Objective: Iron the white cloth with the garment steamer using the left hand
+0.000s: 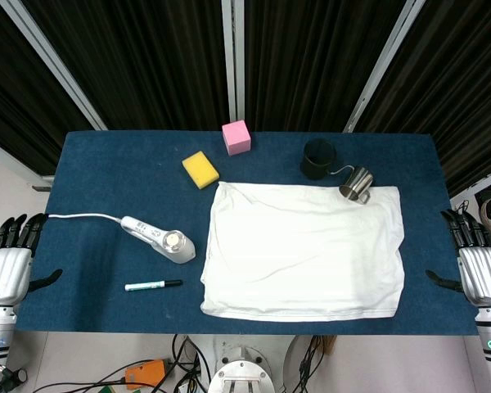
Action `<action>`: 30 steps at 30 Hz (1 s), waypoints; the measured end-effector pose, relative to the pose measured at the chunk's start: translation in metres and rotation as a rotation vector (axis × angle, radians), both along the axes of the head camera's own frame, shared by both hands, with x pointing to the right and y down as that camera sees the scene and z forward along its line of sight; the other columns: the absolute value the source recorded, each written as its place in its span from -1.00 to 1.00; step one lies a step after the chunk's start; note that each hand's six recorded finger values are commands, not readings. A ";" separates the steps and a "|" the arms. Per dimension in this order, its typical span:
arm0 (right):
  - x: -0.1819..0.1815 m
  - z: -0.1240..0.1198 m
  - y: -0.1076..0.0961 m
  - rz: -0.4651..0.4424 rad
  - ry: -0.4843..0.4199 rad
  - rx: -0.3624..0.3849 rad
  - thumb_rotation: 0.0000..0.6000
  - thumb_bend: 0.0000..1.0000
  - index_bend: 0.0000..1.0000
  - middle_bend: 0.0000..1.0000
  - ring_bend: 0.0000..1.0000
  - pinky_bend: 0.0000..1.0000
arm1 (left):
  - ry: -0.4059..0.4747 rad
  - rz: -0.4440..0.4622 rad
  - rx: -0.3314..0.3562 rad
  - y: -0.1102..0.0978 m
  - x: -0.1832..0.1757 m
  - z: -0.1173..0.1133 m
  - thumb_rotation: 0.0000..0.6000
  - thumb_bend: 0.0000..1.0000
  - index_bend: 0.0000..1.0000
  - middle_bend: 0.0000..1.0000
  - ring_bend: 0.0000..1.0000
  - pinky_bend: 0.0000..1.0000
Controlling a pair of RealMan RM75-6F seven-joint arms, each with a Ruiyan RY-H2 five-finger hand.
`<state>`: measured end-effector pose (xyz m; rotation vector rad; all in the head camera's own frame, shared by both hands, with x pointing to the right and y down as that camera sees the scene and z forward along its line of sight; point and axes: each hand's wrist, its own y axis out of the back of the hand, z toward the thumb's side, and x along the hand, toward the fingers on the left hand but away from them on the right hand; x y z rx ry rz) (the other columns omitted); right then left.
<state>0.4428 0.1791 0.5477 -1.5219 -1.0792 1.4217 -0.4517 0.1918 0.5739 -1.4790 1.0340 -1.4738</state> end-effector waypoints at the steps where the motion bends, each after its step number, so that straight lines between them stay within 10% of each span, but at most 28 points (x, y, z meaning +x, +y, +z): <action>1: 0.000 0.001 0.000 -0.002 0.000 -0.002 1.00 -0.66 -0.88 -0.75 -0.94 -0.66 | 0.001 0.001 -0.001 0.000 0.000 0.000 1.00 -0.87 -0.88 -0.80 -0.96 -1.00; 17: -0.003 0.016 0.009 -0.040 0.003 -0.135 1.00 -0.66 -0.88 -0.78 -0.99 -0.66 | 0.006 0.206 -0.001 -0.040 0.046 0.010 1.00 -0.73 -0.65 -0.70 -0.85 -1.00; 30: -0.001 0.030 0.021 -0.039 0.016 -0.235 1.00 -0.66 -0.86 -0.78 -0.99 -0.75 | -0.087 0.506 -0.163 -0.072 0.119 0.060 1.00 -0.71 -0.53 -0.53 -0.72 -1.00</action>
